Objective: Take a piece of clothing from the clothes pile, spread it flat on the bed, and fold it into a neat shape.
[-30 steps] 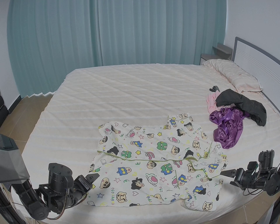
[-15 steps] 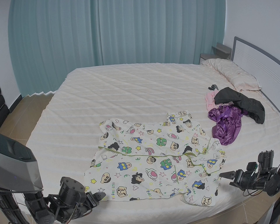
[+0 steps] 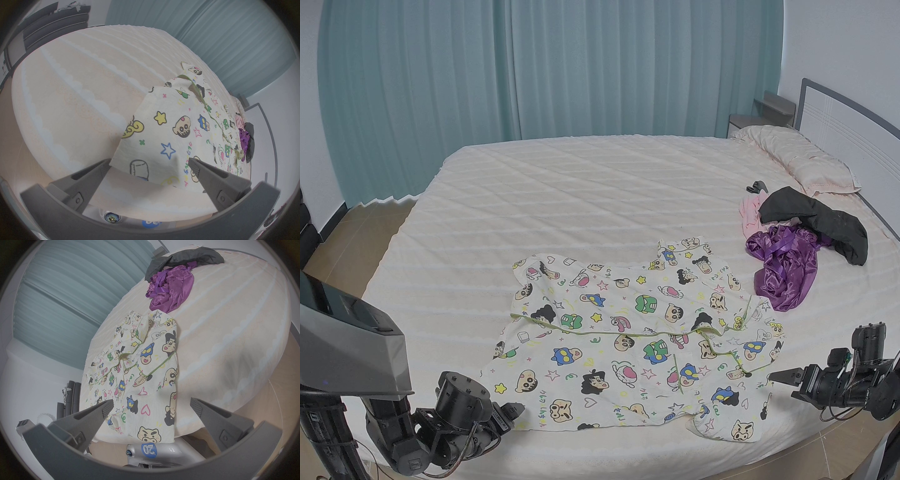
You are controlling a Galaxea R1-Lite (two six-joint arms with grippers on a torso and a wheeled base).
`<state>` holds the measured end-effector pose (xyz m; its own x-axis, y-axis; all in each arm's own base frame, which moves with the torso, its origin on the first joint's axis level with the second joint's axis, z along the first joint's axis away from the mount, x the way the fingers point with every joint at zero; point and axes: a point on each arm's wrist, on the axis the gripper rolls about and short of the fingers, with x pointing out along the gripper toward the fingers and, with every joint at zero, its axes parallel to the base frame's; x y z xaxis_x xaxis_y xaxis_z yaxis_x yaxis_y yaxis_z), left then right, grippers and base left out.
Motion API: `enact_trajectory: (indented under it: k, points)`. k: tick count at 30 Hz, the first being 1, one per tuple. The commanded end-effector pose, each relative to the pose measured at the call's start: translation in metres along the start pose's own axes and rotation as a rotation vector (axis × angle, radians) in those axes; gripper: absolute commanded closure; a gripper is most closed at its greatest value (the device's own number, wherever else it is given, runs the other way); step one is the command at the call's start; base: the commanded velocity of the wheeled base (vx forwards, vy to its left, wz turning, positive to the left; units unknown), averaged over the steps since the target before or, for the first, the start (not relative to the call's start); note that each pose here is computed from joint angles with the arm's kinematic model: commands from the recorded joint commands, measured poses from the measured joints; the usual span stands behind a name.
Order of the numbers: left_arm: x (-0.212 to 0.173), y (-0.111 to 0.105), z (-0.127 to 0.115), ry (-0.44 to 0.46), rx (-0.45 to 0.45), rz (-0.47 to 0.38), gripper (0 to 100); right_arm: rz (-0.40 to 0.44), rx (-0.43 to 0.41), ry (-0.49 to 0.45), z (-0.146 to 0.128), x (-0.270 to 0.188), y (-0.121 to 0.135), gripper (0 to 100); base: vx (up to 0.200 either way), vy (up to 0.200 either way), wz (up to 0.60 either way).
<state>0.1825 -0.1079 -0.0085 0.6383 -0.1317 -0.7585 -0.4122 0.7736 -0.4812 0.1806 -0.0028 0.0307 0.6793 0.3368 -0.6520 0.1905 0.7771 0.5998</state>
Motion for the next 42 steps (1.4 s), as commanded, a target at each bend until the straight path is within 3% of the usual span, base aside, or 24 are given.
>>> enact_trajectory:
  k: [1, 9, 19, 24, 33, 34, 42]
  points:
    - [0.013, 0.004, 0.000, -0.004, -0.009, 0.048, 100, -0.019, 0.003, 0.042, -0.007, 0.003, -0.004, 0, 0.000, 0.000, 0.00]
    - [0.016, 0.001, 0.005, -0.027, -0.030, 0.039, 100, -0.043, -0.075, 0.132, -0.014, 0.024, -0.010, 0, 0.000, 0.000, 0.00]
    - [0.010, -0.004, 0.022, -0.092, -0.089, -0.012, 100, -0.063, -0.103, 0.103, -0.009, 0.058, -0.015, 0, 0.000, 0.000, 0.00]
    - [0.009, -0.007, 0.026, -0.139, -0.126, -0.040, 100, -0.039, -0.126, 0.103, -0.010, 0.072, -0.012, 0, 0.000, 0.000, 0.00]
    - [0.009, -0.008, 0.026, -0.145, -0.129, -0.047, 100, -0.004, -0.151, 0.090, -0.009, 0.083, -0.004, 0, 0.000, 0.000, 0.00]
    - [0.009, -0.008, 0.026, -0.144, -0.127, -0.046, 100, -0.002, -0.149, 0.083, -0.008, 0.084, -0.003, 100, 0.000, 0.000, 0.00]
    - [0.008, -0.008, 0.026, -0.145, -0.127, -0.047, 100, -0.005, -0.092, -0.041, 0.014, 0.092, 0.005, 100, 0.000, 0.000, 0.00]
